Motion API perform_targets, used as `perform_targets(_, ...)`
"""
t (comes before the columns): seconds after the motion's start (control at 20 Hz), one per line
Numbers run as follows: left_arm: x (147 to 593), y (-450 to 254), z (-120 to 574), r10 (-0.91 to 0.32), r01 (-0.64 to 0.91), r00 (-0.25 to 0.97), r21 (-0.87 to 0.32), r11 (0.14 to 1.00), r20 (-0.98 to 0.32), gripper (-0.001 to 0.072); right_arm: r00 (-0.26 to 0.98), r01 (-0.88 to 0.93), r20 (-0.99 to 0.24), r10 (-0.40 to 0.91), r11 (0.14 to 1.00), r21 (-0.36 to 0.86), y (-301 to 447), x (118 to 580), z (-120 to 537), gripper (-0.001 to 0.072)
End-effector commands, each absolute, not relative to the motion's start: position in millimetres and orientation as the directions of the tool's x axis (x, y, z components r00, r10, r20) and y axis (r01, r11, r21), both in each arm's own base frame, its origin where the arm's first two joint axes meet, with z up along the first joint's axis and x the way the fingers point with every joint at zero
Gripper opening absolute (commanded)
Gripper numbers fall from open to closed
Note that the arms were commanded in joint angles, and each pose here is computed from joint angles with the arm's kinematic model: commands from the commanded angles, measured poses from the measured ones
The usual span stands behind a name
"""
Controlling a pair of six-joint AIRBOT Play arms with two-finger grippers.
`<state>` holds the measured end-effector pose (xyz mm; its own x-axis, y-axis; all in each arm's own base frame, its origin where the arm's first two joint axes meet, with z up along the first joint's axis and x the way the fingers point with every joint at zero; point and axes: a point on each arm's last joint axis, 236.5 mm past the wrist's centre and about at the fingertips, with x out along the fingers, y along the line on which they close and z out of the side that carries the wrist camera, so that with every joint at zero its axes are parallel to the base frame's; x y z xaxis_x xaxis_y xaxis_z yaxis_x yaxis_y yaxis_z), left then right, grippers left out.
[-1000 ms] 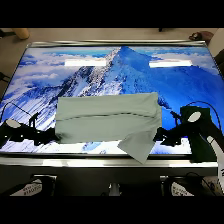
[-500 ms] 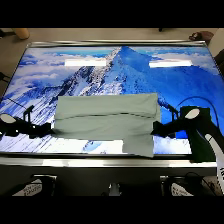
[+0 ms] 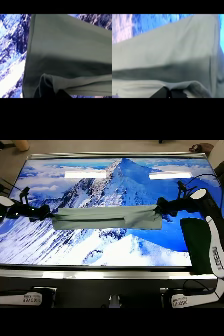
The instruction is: Fold the shirts.
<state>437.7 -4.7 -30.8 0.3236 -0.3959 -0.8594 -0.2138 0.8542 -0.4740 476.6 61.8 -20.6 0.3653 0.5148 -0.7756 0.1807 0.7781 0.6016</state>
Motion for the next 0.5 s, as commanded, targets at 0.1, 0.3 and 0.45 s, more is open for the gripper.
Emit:
perform_targets(0.1,483.3,-19.7,-74.9,-0.48,-0.373,0.296,-0.562,0.738,-0.826,0.0285,0.382,0.281,-0.732,0.564,0.683,0.674,69.0,512.3,-66.3,0.0251)
perform_targets(0.3,485.0,-0.4,-54.3,-0.473,-0.357,0.327,-0.57,0.74,-0.818,0.0672,0.311,0.131,-0.813,0.493,0.824,0.551,25.0,488.5,-48.6,0.0708)
perform_targets(0.45,468.3,-6.0,-20.9,-0.501,-0.244,0.305,-0.575,0.781,-0.81,0.0671,0.103,0.221,-0.935,0.339,0.909,0.354,-21.2,436.5,-76.9,0.0714)
